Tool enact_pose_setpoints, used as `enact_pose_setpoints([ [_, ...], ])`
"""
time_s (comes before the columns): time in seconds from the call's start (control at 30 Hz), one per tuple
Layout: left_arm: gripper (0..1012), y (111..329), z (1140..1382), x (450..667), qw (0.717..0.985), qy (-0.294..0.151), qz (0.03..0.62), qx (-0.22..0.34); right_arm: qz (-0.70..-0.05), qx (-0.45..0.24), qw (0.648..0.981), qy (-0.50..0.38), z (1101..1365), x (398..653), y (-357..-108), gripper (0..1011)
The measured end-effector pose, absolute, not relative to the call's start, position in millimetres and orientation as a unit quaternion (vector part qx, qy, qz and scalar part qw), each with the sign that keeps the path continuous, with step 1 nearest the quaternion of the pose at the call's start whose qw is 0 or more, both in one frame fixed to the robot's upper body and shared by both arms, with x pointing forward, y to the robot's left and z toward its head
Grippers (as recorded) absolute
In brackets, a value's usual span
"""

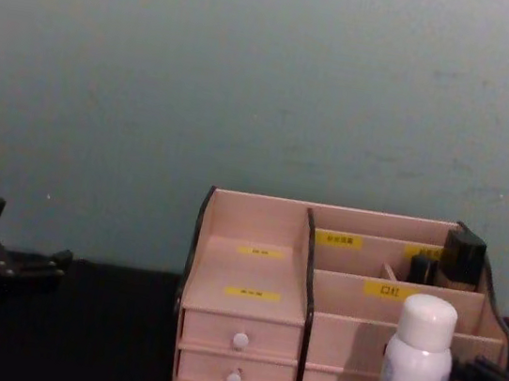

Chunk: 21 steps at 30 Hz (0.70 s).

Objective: Pick up the facial cleanser and watermelon frost from the table and place them into the tiered storage box.

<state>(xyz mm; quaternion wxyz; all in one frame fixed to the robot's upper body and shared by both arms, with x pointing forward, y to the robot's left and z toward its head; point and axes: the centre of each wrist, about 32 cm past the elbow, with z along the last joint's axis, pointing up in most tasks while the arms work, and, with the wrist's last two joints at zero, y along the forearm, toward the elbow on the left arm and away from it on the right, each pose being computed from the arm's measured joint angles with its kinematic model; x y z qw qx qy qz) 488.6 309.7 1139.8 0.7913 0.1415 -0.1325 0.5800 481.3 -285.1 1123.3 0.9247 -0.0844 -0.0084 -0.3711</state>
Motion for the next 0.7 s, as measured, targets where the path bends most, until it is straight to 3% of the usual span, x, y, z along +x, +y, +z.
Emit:
enact_pose_setpoints([
  [0.7, 1001, 309.7, 1139.8, 488.6, 0.791, -0.132, 0.58, 0.141, -0.372, -0.086, 0.924, -0.004, 1123.0, 483.7, -284.2, 970],
])
